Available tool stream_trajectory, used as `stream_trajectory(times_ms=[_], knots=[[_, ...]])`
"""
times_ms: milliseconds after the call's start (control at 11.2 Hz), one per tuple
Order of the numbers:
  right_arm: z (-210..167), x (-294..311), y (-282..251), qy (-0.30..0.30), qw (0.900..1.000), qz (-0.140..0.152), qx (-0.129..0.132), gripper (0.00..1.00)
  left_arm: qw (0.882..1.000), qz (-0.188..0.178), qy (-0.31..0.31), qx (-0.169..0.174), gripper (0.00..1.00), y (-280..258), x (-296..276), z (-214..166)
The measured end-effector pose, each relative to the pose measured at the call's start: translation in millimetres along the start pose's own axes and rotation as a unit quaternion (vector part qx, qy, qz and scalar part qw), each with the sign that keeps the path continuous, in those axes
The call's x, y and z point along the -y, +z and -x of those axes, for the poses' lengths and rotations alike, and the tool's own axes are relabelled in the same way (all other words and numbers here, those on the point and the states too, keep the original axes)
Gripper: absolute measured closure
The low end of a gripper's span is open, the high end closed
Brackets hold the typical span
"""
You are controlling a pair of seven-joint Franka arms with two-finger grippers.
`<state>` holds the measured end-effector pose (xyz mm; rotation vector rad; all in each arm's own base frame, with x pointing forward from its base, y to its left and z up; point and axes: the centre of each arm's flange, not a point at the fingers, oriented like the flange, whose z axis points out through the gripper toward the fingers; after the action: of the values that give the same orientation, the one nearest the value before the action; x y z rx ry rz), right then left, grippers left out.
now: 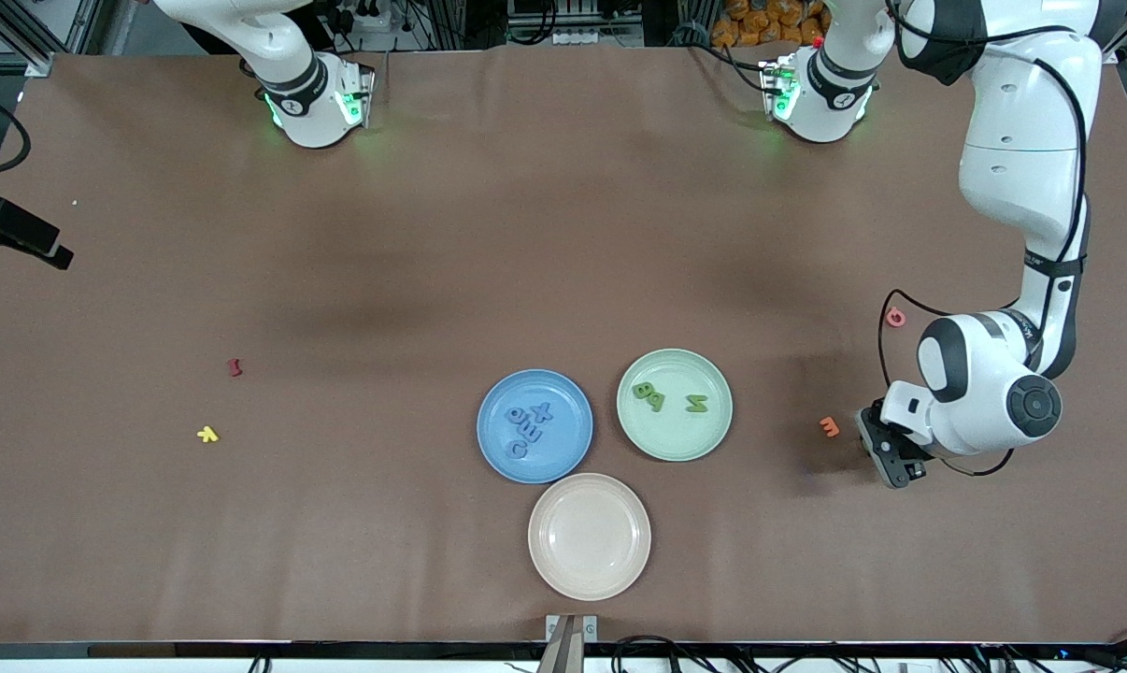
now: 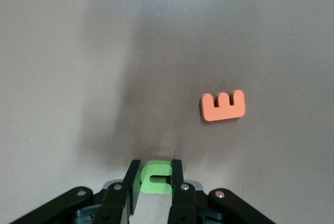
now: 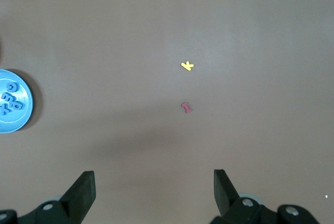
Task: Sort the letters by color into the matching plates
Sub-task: 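Carry green c to the green plate and open the left gripper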
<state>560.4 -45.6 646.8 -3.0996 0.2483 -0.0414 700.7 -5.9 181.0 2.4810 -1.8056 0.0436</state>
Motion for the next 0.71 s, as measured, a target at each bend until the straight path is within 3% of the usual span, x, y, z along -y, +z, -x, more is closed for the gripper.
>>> stream_trajectory(times_ms=[267,711], knots=[[0.0,-0.8,0.0,0.001,1.0,0.0,0.0,0.0,0.999,-0.007,-0.034,-0.01,0.73,-11.4,0.0,-15.4],[-0.2,-1.6,0.1,0.002,1.0,0.001,0.0,0.0,0.989,0.008,-0.144,-0.045,0.73,-70.5,-36.8,-117.5]])
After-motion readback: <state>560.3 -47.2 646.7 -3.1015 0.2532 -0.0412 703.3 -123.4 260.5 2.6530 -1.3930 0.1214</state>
